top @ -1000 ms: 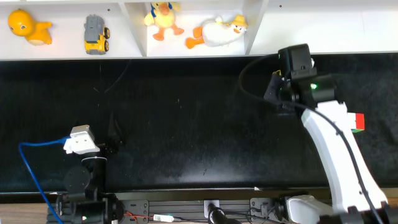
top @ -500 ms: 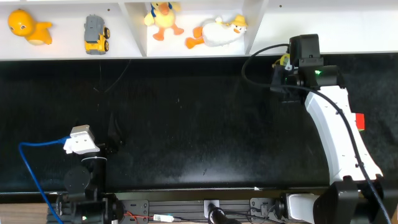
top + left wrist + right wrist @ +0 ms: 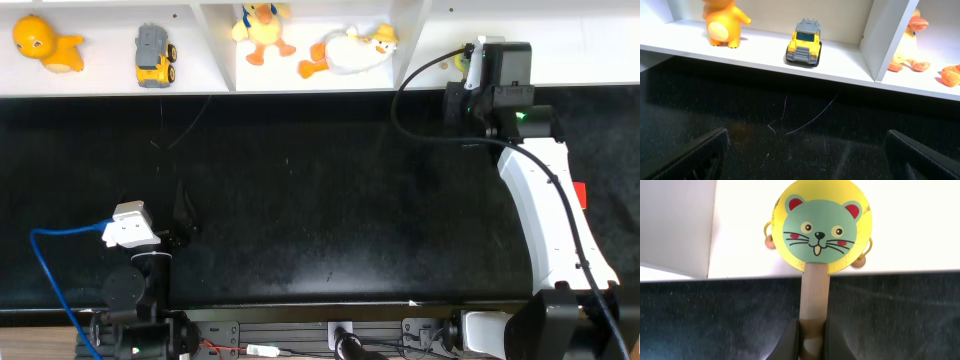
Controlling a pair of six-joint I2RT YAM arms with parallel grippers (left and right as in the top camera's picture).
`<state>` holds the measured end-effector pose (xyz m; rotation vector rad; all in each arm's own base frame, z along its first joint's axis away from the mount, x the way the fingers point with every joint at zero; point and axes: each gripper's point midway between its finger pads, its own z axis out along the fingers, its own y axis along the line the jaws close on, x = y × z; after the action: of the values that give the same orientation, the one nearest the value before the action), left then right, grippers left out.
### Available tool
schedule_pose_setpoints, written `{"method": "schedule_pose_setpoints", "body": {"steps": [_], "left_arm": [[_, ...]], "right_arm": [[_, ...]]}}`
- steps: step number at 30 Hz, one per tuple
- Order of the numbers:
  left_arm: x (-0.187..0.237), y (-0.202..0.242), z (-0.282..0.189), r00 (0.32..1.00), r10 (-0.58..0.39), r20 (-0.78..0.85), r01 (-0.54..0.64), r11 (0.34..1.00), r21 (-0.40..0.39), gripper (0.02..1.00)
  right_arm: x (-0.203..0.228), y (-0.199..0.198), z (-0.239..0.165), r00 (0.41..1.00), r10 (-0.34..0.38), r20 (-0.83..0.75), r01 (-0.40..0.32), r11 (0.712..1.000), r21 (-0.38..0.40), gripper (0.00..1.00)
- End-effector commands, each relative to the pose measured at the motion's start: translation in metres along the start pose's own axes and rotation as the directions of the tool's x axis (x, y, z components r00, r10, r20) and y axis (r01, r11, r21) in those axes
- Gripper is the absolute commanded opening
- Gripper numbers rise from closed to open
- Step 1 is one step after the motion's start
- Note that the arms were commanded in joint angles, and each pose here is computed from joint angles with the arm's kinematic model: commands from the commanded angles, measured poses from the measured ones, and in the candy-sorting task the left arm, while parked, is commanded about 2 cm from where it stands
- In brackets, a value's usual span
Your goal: Store Toys
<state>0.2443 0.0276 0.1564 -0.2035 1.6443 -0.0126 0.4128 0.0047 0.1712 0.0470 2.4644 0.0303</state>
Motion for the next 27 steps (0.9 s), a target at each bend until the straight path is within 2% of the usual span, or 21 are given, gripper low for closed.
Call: {"method": "schedule_pose_setpoints", "body": {"steps": [1, 7, 16, 24, 26, 27], "left_arm": [[0.0, 0.0, 0.0, 1.0, -0.004, 0.007, 0.004, 1.0, 0.002, 0.998], [0.0, 0.0, 0.0, 1.0, -0.004, 0.007, 0.004, 1.0, 0.002, 0.998], [0.0, 0.0, 0.0, 1.0, -0.004, 0.007, 0.004, 1.0, 0.002, 0.998], [0.0, 0.0, 0.0, 1.0, -0.004, 0.007, 0.004, 1.0, 0.002, 0.998], [0.0, 0.0, 0.0, 1.0, -0.004, 0.007, 0.004, 1.0, 0.002, 0.998], [0.0, 0.0, 0.0, 1.0, -0.004, 0.007, 0.004, 1.0, 0.002, 0.998]], "right_arm": [[-0.013, 0.004, 0.005, 0.999, -0.026, 0.019, 0.027, 0.998, -0.054, 0.045], [-0.017, 0.006, 0.032, 0.999, -0.037, -0.034, 0.034, 0.997, -0.069, 0.047], [-0.039, 0.007, 0.058, 0.992, -0.118, -0.05, 0.114, 0.991, -0.075, 0.045], [-0.034, 0.005, 0.08, 0.988, -0.123, -0.088, 0.117, 0.99, -0.076, 0.056], [-0.034, 0.004, 0.081, 0.989, -0.123, -0.085, 0.118, 0.991, -0.069, 0.244], [-0.035, 0.004, 0.081, 0.989, -0.124, -0.084, 0.118, 0.991, -0.066, 0.297]]}}
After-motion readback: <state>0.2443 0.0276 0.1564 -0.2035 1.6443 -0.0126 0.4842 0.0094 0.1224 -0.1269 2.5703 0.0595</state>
